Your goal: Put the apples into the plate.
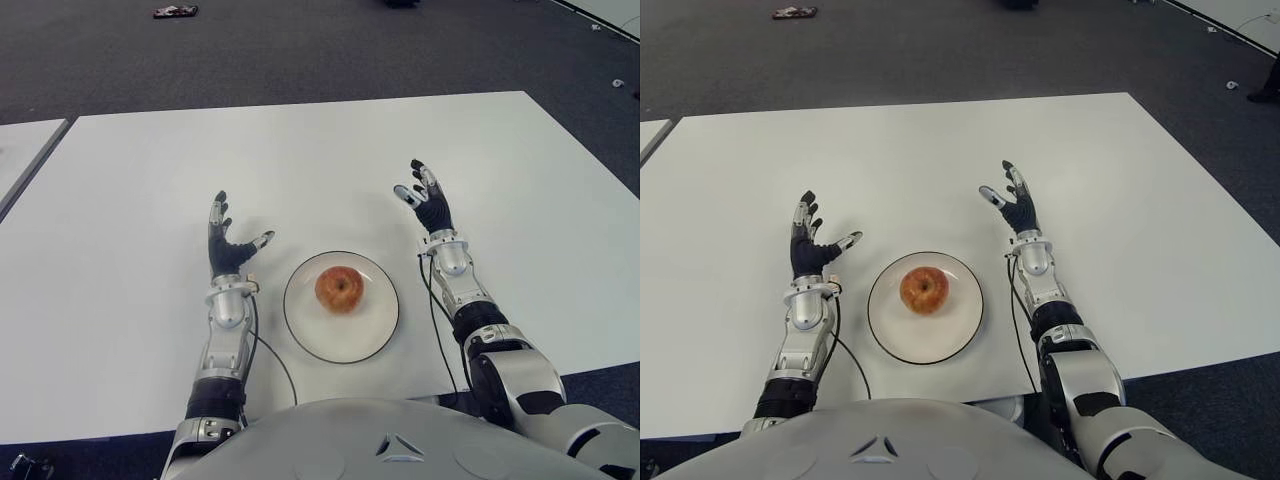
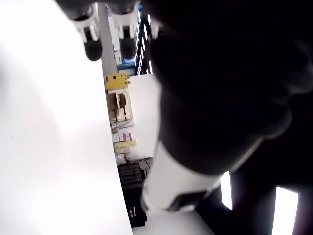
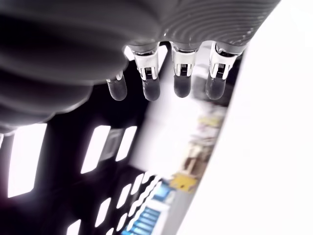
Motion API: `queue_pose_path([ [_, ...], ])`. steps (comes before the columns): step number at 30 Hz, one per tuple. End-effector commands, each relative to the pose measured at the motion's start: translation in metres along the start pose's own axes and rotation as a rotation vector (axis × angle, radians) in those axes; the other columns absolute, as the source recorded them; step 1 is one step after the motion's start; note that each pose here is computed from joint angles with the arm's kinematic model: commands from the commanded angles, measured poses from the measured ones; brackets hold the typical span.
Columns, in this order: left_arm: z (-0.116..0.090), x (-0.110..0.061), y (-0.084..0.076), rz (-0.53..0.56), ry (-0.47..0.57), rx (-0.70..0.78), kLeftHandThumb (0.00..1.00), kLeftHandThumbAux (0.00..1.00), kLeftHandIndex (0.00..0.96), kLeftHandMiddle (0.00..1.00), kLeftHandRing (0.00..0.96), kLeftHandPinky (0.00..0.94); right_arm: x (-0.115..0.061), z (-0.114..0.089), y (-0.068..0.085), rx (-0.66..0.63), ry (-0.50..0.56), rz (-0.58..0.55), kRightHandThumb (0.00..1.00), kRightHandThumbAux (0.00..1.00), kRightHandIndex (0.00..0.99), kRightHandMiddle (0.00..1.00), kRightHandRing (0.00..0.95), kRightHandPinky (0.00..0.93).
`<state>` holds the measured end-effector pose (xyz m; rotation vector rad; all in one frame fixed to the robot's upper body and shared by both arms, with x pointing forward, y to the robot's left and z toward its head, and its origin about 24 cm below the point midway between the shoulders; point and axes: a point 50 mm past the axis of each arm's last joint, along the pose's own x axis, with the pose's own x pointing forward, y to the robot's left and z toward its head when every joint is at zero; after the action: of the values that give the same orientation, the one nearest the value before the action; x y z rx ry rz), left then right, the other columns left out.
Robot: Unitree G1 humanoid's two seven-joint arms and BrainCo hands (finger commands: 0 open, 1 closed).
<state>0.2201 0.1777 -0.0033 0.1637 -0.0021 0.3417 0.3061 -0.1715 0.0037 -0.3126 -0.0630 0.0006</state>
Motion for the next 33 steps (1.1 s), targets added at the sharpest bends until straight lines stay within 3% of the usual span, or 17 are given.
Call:
queue_pose_path([
  [1,0.0,0.001,0.003,-0.011,-0.005,0.004,0.0,0.569,0.0,0.0,0.0,0.003,-0.008,-0.009,0.007,0.027,0.042,-0.013,0.004,0.462,0.0,0.0,0.0,0.0],
  [15,0.001,0.002,0.005,-0.019,-0.022,0.012,0.0,0.561,0.0,0.0,0.0,0.009,-0.014,-0.013,0.02,0.135,0.081,0.001,0.0,0.579,0.0,0.0,0.0,0.0],
  [33,0.002,0.001,0.006,-0.018,-0.03,0.012,0.0,0.57,0.0,0.0,0.0,0.004,-0.019,-0.016,0.023,0.169,0.086,0.044,0.001,0.577,0.0,0.0,0.0,0.0],
])
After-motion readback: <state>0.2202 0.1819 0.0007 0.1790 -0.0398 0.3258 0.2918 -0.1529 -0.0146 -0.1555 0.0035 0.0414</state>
